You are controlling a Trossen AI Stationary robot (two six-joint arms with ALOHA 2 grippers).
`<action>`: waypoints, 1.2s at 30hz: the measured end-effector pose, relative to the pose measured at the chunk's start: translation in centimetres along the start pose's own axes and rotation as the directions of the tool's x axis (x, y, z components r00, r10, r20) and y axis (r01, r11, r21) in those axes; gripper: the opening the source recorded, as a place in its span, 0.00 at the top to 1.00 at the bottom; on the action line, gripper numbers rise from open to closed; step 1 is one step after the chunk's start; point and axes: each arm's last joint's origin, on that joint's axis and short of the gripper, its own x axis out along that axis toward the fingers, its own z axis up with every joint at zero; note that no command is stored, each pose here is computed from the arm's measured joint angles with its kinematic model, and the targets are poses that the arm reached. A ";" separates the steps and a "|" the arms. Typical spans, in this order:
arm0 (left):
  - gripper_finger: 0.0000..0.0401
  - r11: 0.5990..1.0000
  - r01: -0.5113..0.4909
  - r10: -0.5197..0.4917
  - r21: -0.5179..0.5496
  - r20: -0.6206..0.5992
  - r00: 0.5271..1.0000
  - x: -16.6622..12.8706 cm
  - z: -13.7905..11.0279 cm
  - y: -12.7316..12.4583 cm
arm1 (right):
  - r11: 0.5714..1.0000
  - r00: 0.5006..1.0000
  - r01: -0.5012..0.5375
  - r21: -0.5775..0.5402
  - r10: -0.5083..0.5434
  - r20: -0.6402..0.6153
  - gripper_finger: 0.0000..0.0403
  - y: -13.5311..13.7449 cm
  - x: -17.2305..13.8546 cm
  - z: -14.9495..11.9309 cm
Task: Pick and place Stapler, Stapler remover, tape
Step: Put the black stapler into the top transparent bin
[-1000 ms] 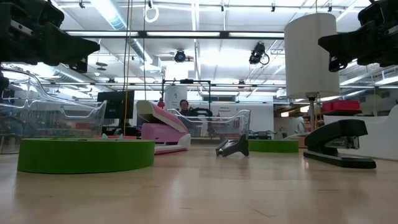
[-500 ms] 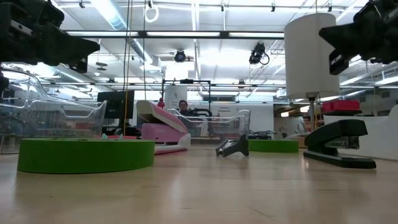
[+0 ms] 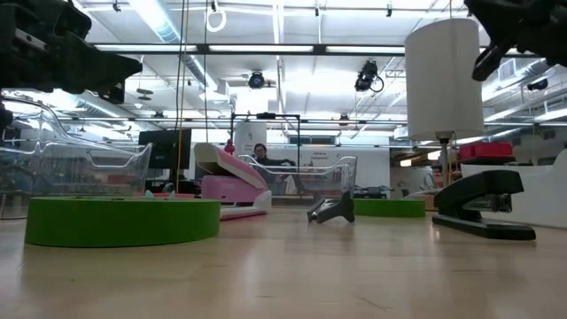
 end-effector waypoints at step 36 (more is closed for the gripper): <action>0.95 1.000 0.000 0.000 0.000 0.000 1.000 0.0 0.0 0.0 | 0.999 0.998 0.031 -0.042 -0.029 0.048 0.95 4.5 5.3 11.1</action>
